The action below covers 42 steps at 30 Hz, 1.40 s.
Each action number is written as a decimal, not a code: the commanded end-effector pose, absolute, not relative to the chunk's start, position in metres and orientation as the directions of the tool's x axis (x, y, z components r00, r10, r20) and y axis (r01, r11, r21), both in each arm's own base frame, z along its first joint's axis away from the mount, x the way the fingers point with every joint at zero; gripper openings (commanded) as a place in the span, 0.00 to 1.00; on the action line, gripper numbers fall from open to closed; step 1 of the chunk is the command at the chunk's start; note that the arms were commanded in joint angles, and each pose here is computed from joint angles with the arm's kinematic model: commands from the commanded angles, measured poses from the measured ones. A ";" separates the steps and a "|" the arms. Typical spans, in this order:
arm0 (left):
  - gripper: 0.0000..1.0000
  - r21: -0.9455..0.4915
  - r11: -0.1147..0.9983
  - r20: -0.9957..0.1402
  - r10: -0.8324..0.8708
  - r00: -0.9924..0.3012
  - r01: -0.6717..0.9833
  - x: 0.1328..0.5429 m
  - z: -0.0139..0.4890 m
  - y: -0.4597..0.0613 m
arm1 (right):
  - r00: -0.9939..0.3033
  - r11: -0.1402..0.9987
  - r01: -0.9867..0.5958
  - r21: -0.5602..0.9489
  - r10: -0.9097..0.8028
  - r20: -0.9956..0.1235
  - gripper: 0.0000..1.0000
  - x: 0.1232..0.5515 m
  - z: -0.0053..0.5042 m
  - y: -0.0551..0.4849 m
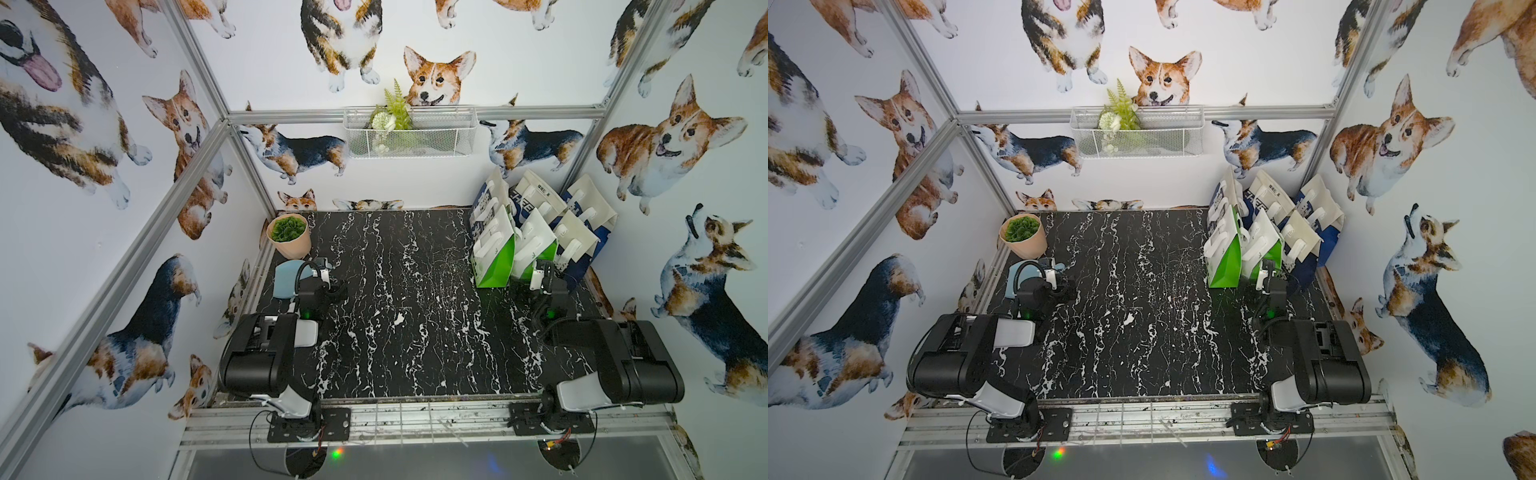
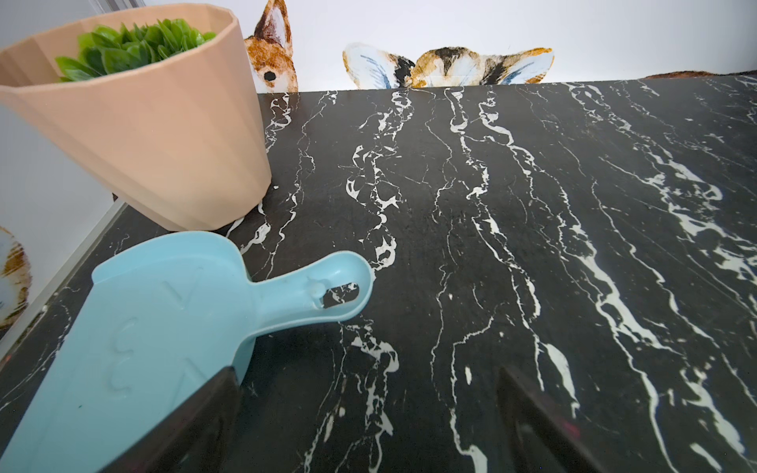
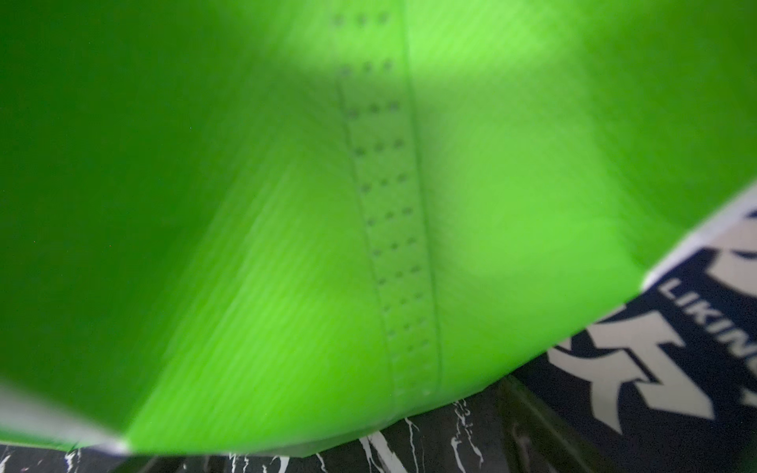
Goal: Open the takeout bag
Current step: Move the takeout bag to the center of the board.
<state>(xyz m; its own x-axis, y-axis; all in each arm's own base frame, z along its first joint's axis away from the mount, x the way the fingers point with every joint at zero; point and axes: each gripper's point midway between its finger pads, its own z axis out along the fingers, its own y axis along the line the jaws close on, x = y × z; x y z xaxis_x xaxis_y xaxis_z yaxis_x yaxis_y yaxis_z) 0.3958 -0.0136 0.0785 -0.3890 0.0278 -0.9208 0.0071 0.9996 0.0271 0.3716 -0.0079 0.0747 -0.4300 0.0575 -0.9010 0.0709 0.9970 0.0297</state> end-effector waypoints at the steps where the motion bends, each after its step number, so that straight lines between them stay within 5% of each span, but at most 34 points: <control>1: 1.00 0.044 0.999 -0.936 0.045 -0.348 0.010 0.399 0.089 -0.014 | -0.376 0.997 0.070 0.045 0.068 -0.924 0.99 0.378 0.088 -0.007; 42: 1.00 0.041 0.999 -0.935 0.042 -0.353 0.010 0.400 0.088 -0.013 | -0.382 0.998 0.028 0.058 0.064 -0.922 0.99 0.379 0.089 -0.001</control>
<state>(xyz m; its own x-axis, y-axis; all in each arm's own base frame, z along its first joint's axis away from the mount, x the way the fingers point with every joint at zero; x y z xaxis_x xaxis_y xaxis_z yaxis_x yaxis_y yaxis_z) 0.3957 -0.0136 0.0784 -0.3893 0.0309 -0.9206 0.0083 0.9995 0.0300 0.3733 -0.0032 0.0763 -0.4280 0.0578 -0.9019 0.0413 0.9982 0.0444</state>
